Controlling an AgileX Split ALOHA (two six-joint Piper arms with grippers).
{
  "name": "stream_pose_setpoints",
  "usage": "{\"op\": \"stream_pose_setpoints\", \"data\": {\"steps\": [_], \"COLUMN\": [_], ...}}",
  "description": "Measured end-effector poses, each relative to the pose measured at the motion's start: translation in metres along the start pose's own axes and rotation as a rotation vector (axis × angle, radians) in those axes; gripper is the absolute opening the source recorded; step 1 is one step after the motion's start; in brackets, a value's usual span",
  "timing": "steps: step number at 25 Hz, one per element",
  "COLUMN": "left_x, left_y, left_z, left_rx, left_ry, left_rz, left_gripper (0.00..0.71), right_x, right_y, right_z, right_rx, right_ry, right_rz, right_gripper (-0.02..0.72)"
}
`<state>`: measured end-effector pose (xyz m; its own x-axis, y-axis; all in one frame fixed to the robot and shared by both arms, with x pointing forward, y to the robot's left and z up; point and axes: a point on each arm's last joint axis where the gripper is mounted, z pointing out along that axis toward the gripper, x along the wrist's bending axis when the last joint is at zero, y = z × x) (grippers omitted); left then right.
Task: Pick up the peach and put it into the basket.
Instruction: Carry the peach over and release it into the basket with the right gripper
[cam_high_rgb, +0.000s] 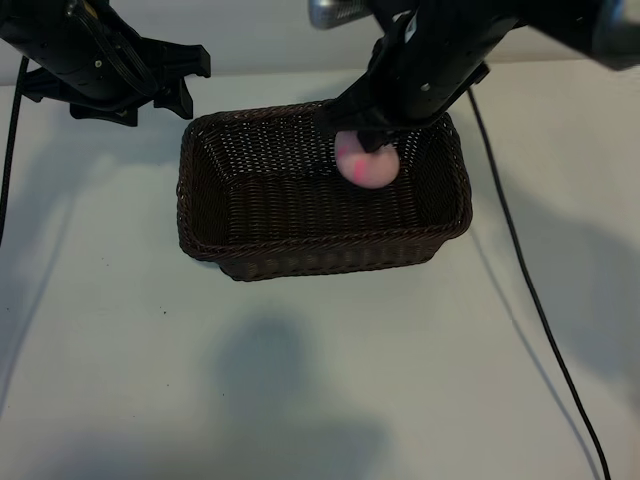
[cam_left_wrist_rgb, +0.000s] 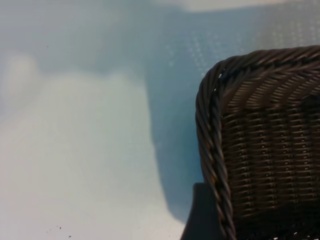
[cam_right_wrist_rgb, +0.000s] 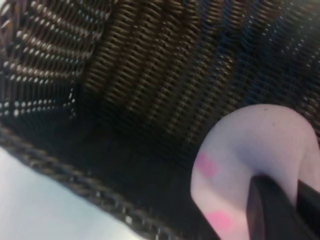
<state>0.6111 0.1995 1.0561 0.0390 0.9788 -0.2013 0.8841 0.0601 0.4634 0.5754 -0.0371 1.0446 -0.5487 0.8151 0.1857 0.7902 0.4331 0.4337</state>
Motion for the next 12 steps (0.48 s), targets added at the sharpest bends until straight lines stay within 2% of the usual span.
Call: {"op": "stream_pose_setpoints", "data": {"steps": [8,12], "left_x": [0.000,0.000], "left_y": [0.000,0.000], "left_z": [0.000,0.000], "left_rx": [0.000,0.000], "left_ry": [0.000,0.000], "left_rz": [0.000,0.000], "left_gripper": [0.531,0.531], "right_x": [-0.010,-0.012], "right_y": [-0.004,-0.008], "right_z": [0.056,0.068], "right_rx": [0.059,0.085], "right_ry": [-0.015,-0.018], "right_rz": [0.009,0.012], "right_gripper": [0.043,0.049]}}
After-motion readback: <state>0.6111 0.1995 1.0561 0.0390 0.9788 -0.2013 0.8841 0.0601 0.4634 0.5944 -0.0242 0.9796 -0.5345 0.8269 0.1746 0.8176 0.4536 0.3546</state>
